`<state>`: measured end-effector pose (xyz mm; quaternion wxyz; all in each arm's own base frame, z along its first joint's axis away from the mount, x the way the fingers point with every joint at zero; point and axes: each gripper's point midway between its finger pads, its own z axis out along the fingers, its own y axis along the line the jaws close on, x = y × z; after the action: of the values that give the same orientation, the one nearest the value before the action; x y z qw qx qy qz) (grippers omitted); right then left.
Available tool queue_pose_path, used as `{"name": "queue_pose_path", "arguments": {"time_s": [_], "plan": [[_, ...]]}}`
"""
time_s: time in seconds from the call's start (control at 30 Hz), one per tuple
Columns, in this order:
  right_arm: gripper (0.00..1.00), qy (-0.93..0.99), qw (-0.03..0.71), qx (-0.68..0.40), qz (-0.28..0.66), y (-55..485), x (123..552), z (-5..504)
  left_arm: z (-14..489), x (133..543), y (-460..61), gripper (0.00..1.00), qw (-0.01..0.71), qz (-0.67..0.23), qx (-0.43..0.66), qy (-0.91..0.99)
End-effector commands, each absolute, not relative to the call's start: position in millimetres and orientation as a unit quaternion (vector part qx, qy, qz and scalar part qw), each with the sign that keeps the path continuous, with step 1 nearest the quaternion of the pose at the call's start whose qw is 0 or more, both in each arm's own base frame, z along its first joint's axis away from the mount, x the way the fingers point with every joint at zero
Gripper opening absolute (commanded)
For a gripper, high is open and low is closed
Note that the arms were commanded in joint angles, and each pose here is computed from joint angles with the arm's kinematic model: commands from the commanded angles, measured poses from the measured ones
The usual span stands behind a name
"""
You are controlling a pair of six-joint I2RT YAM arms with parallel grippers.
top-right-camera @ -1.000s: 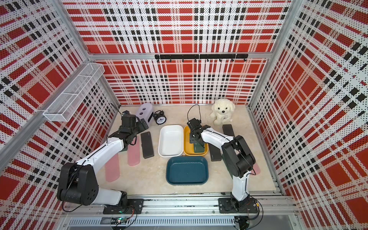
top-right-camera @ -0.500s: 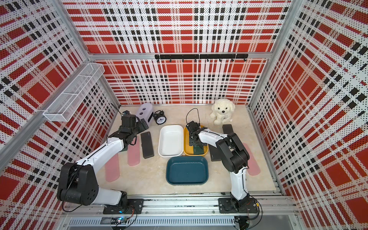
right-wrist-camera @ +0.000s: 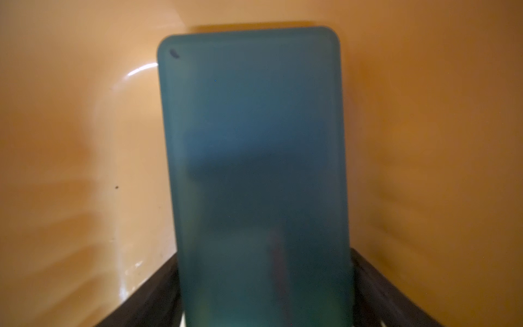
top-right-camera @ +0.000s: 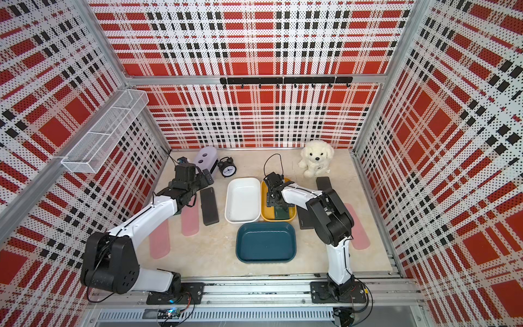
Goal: Place the pencil cases by color into the storage box
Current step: Place the pencil case at the storage box.
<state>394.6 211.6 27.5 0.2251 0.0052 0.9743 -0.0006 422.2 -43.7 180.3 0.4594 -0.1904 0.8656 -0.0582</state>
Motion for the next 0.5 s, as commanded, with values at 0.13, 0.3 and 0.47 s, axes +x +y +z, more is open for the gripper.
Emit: {"name": "queue_pose_path", "arguments": {"time_s": [0.13, 0.3, 0.47], "plan": [[0.99, 0.971, 0.238, -0.011, -0.011, 213, 398, 35, 197, 416, -46, 0.96, 0.466, -0.056, -0.181, 0.864], [1.00, 0.967, 0.255, -0.020, -0.004, 218, 404, 50, 199, 412, -43, 0.99, 0.465, -0.052, -0.185, 0.864], [1.00, 0.964, 0.267, -0.018, 0.002, 220, 407, 59, 199, 408, -39, 1.00, 0.460, -0.044, -0.191, 0.866]]}}
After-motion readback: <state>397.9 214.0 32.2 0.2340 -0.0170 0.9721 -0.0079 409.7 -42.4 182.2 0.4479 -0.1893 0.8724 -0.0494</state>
